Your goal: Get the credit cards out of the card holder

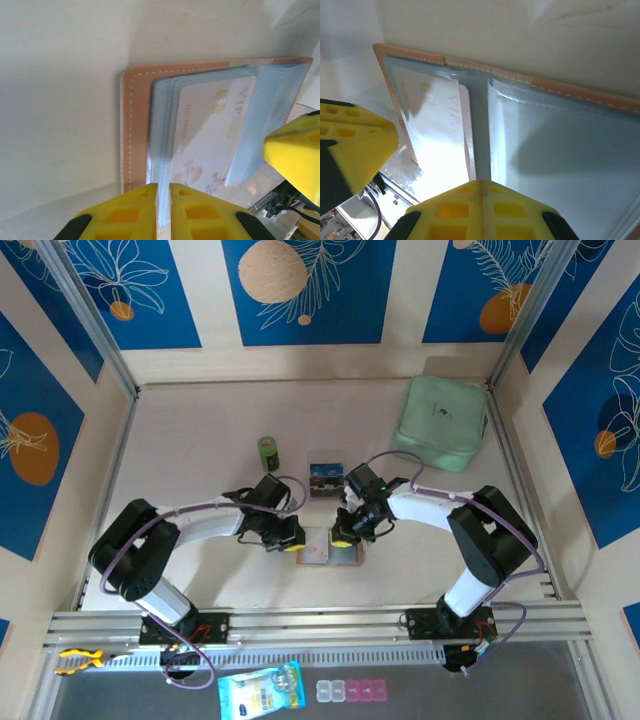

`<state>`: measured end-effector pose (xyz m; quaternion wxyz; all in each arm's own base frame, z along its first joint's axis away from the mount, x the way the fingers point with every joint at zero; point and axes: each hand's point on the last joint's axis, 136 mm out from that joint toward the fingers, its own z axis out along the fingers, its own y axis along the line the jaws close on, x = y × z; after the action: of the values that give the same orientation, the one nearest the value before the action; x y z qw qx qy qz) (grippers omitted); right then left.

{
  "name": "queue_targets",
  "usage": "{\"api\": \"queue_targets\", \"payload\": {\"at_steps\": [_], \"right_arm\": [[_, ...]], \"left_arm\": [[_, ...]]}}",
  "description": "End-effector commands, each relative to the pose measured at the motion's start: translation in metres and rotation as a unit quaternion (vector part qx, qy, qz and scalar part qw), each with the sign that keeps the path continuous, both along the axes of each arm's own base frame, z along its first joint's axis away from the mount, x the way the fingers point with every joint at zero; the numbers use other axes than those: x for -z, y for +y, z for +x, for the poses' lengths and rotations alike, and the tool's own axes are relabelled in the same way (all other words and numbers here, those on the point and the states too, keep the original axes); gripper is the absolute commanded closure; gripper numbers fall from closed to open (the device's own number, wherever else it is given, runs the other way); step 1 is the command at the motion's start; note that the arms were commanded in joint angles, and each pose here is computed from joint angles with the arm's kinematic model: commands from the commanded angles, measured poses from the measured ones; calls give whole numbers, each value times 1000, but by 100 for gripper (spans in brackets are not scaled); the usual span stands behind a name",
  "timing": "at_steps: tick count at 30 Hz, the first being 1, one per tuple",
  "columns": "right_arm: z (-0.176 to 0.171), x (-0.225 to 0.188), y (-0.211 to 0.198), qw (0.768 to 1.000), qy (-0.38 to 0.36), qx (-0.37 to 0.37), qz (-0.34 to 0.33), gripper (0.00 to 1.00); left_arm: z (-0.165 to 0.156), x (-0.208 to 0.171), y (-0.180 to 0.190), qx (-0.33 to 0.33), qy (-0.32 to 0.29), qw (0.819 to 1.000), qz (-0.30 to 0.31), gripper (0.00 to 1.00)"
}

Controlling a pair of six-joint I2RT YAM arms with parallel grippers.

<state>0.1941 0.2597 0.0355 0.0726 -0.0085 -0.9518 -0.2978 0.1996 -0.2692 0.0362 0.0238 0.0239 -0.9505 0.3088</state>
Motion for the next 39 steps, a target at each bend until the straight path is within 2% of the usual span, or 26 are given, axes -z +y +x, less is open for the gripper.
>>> {"api": "queue_targets", "payload": {"at_steps": [1, 6, 10, 21, 27, 33, 39], "right_arm": [[-17, 17, -21, 998, 27, 1, -48, 93], [-22, 41, -34, 995, 39, -2, -88, 94], [-24, 48, -33, 995, 36, -13, -95, 95], [-15, 39, -6, 996, 24, -33, -73, 96], [-16, 33, -17, 995, 18, -31, -95, 96], [-21, 29, -44, 989, 8, -24, -145, 90], [-22, 24, -60, 984, 0, -17, -180, 74]], "left_arm": [[7, -15, 0, -7, -10, 1000, -2, 85], [6, -13, 0, -7, -7, 1000, -2, 85], [6, -15, 2, -9, -11, 1000, 1, 85], [8, -19, 19, -27, -22, 999, 13, 85], [8, -19, 17, -26, -15, 1000, 4, 85], [8, -15, 15, -24, -9, 1000, 3, 85], [8, -13, 14, -23, -5, 1000, 2, 85]]}}
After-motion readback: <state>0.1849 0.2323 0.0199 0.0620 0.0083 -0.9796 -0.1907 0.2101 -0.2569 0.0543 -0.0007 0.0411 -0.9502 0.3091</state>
